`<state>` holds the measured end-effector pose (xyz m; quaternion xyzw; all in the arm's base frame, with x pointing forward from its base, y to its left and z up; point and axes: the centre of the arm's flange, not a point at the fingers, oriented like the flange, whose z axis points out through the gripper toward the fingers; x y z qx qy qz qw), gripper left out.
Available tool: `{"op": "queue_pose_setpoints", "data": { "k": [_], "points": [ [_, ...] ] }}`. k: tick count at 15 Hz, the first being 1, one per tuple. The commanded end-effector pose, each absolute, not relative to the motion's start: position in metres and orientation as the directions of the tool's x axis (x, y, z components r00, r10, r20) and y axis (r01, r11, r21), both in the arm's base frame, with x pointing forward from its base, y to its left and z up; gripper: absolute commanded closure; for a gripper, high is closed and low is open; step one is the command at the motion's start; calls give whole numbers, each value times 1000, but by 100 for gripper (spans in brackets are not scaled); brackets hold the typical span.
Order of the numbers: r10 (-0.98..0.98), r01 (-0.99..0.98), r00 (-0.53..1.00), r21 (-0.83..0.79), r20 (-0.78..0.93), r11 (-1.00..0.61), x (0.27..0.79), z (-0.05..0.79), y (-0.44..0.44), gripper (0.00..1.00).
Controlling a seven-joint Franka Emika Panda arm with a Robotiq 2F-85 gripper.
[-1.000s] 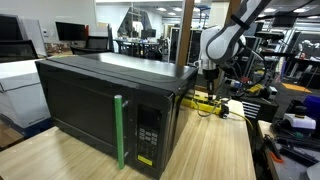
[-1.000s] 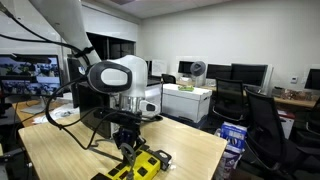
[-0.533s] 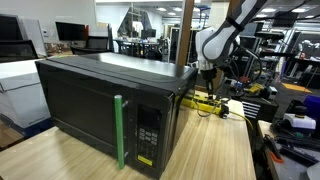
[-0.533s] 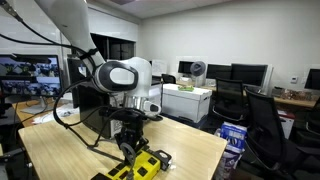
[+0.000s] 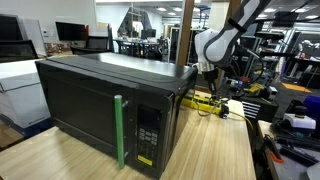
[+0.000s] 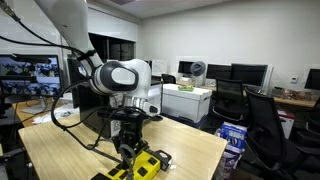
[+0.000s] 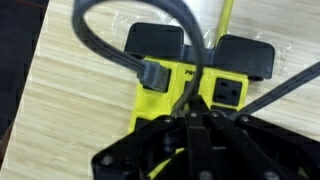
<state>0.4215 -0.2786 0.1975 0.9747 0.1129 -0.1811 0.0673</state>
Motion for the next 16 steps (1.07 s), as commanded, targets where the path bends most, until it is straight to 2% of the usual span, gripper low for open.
{"op": "queue_pose_setpoints", "data": {
  "k": [1,16],
  "points": [
    [185,243,893,94,-410,-965,414,191,-278,100],
    [179,226,904,79,-389,-971,419,175,-288,100]
  ]
}}
